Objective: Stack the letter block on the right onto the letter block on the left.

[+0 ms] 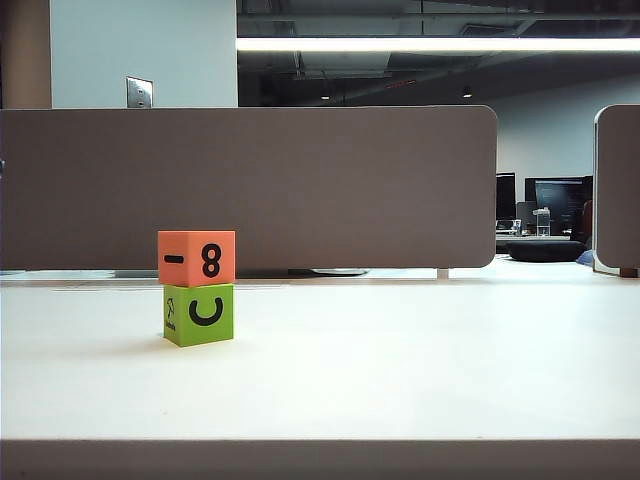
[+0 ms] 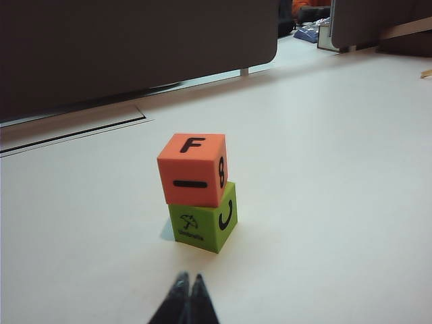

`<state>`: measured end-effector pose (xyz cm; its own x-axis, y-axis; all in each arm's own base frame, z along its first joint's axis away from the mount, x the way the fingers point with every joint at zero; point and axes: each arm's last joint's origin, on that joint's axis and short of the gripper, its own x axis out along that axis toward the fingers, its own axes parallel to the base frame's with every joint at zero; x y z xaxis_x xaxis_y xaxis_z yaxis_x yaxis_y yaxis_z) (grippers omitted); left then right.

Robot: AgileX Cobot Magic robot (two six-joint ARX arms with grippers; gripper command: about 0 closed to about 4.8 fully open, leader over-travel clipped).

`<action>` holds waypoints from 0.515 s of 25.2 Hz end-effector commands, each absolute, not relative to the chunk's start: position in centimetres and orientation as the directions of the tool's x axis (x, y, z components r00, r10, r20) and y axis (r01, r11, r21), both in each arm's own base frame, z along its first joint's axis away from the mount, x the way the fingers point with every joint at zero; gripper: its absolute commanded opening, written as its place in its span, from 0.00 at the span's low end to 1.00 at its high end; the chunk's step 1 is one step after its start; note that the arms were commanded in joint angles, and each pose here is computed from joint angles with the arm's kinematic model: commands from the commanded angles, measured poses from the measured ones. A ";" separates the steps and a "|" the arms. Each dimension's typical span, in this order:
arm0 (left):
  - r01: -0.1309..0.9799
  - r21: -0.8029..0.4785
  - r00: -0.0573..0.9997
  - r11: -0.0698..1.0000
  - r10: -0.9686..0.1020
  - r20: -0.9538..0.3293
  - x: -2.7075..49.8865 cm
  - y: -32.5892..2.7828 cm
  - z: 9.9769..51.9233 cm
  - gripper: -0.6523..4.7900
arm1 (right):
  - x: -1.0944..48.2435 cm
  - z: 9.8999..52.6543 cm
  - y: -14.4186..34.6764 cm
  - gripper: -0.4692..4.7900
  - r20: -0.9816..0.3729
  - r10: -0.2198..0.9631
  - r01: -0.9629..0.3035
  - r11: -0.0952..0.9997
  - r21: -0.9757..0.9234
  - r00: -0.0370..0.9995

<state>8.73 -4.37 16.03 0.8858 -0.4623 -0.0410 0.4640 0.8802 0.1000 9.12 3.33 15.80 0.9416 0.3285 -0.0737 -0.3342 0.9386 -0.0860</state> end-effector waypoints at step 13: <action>0.184 0.049 0.983 0.982 -0.184 -0.018 9.7 -0.9 16.3 0.11 | 9.7 16.0 0.4 0.08 -0.044 0.135 -0.138 0.987 -0.077 0.990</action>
